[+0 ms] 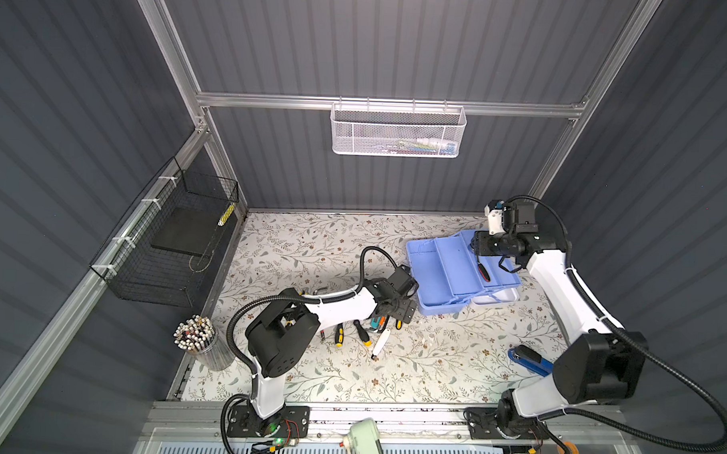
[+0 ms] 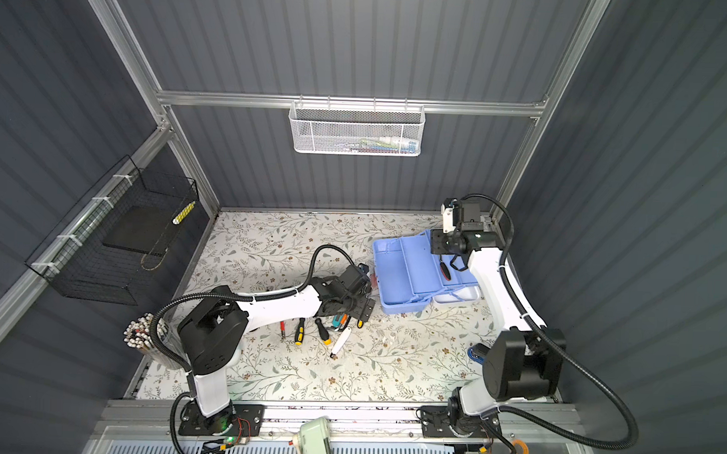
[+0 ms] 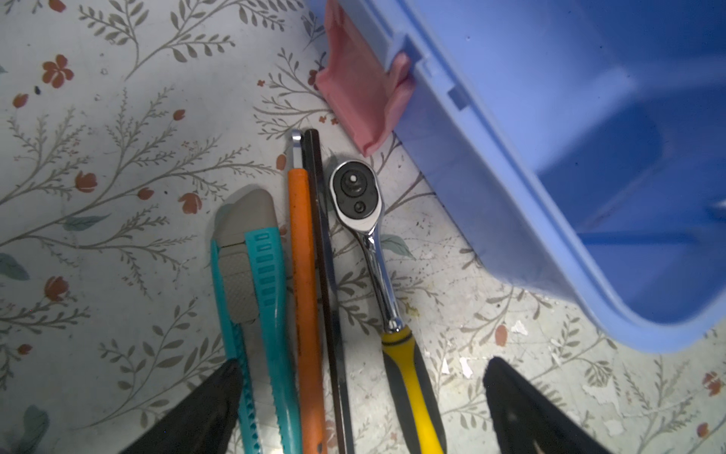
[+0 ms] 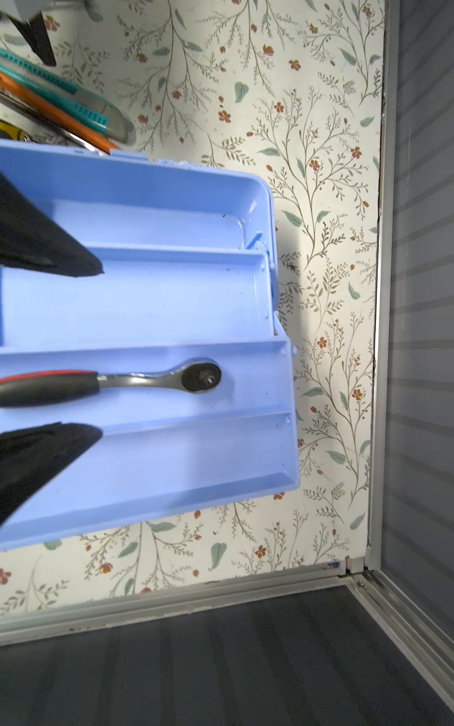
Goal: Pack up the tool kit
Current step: 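Lower the ratchet into the blue tray and open the right gripper, then move the right gripper back from the box to the row of tools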
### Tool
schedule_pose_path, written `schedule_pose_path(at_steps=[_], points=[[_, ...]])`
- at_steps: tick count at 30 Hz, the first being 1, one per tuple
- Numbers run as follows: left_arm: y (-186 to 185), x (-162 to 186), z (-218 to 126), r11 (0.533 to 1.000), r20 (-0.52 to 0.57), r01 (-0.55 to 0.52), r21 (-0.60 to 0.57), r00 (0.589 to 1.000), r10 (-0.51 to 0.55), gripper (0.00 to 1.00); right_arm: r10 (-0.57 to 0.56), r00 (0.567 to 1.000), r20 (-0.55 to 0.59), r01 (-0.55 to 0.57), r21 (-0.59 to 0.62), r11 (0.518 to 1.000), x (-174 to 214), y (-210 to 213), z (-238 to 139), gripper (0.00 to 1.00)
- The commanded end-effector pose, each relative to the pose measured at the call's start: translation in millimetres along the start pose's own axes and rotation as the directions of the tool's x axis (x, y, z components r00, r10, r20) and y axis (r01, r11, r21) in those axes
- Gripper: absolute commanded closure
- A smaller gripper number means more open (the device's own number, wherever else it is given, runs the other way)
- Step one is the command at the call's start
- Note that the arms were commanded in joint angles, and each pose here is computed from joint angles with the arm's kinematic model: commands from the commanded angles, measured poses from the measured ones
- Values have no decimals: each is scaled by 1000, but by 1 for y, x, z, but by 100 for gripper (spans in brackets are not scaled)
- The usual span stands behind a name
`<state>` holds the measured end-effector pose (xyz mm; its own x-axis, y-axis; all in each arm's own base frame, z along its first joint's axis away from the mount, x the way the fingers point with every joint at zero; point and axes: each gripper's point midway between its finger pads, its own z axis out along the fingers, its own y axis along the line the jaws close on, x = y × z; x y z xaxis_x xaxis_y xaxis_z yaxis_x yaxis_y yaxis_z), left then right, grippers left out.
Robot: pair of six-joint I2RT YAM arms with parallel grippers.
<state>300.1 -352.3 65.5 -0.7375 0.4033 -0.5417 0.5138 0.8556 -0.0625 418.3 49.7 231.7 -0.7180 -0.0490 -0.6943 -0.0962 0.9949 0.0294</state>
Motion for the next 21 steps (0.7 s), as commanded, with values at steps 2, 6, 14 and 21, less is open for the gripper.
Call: schedule_pose_path(at_steps=[2, 6, 14, 21], points=[[8, -9, -20, 999, 64, 38, -24, 997, -36, 0, 74, 996, -54, -74, 16, 997, 35, 27, -5, 35], [19, -9, -31, 997, 99, 51, -62, 994, -44, 0, 179, 984, -2, -179, -13, 984, 49, 48, -18, 31], [58, 1, -44, 985, 128, 138, -104, 984, -125, 0, 306, 952, 20, -304, -74, 950, 90, 104, -25, 29], [101, 14, -59, 965, 155, 230, -127, 965, -210, 0, 233, 969, -82, -236, -36, 971, 137, 164, -5, 27]])
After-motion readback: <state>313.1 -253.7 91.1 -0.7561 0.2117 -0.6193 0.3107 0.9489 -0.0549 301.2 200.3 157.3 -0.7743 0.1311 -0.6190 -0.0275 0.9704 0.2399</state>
